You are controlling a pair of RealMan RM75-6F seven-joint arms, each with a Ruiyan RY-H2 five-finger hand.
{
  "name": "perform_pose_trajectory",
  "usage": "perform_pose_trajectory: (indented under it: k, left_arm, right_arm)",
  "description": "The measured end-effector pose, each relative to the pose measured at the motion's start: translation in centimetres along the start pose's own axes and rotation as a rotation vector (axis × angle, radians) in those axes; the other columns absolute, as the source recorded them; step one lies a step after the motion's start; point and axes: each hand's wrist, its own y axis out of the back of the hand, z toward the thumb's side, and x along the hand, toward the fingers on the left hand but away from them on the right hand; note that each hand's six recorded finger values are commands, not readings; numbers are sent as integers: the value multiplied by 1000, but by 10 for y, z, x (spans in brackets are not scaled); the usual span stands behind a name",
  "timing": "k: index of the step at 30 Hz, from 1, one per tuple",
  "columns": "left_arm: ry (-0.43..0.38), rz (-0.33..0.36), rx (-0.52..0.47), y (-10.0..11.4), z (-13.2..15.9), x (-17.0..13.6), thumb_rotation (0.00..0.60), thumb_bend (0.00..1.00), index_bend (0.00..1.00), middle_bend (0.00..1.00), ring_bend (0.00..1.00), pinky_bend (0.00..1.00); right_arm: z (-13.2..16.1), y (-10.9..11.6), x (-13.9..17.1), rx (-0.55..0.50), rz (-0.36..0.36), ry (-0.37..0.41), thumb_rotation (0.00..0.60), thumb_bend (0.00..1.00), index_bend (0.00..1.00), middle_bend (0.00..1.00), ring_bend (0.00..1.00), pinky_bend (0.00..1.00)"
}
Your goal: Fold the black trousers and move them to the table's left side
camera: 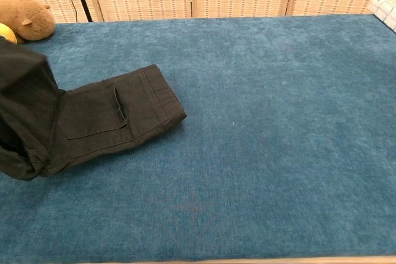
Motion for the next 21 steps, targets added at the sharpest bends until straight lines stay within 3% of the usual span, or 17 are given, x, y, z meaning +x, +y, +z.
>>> perform_pose_trajectory:
  k: [7,21]
  left_arm:
    - [-103,43,6,-11,29,78,600,542,701,676,566,420]
    - [-233,-53,60,-55,106,190,600,541,701,676,571,421]
  right_arm:
    - [-2,0,1,-2,2,-1,600,0,8,0,0,0]
    - [-5,2,-1,-18,5,-12,600,0,8,0,0,0]
